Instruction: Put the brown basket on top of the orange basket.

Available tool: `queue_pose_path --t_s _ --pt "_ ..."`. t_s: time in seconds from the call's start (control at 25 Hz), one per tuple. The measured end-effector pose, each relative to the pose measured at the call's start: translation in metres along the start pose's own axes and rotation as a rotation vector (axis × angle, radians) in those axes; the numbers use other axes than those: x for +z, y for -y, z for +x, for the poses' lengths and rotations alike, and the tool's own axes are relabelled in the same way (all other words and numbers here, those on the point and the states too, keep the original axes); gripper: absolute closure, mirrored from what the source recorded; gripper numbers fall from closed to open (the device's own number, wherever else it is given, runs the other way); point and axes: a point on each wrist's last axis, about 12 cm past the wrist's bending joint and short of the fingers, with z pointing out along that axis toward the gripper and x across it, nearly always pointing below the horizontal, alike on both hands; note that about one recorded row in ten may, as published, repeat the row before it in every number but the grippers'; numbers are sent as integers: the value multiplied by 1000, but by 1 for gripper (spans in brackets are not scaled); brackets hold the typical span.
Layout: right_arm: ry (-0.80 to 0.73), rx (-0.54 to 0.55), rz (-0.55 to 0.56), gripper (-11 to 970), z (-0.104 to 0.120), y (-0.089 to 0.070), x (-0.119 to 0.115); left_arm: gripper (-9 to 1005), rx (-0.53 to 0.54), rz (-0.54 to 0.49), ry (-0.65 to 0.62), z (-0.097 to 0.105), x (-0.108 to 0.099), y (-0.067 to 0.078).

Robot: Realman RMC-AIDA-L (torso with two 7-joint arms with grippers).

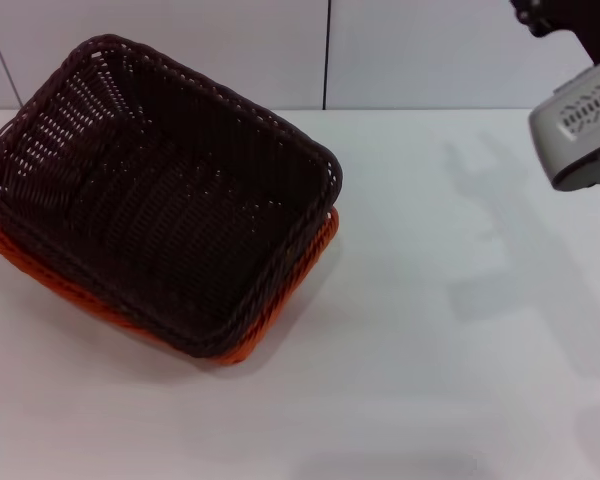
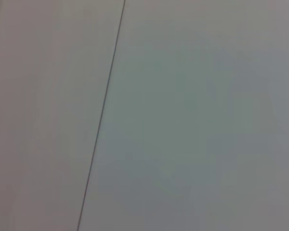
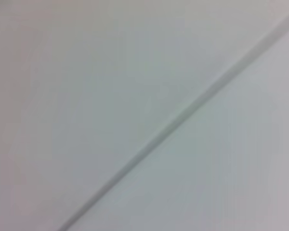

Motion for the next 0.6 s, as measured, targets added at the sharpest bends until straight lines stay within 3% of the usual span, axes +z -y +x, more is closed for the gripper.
queue_pose_path --t_s 0.04,0.12,0.24,0.48,0.6 --pt "-22 80 52 313 18 -11 -4 186 -3 -2 0 0 0 1" --pt "-33 139 93 313 29 -15 -8 186 -4 -3 -1 1 -1 1" --pt "-21 412 292 312 72 -14 -32 186 -4 -6 -5 2 -2 1" --pt "3 483 419 312 106 -6 -72 187 0 -7 -13 3 -3 -1" --pt "-52 602 484 312 129 -2 -90 187 7 -7 -27 7 -7 -3"
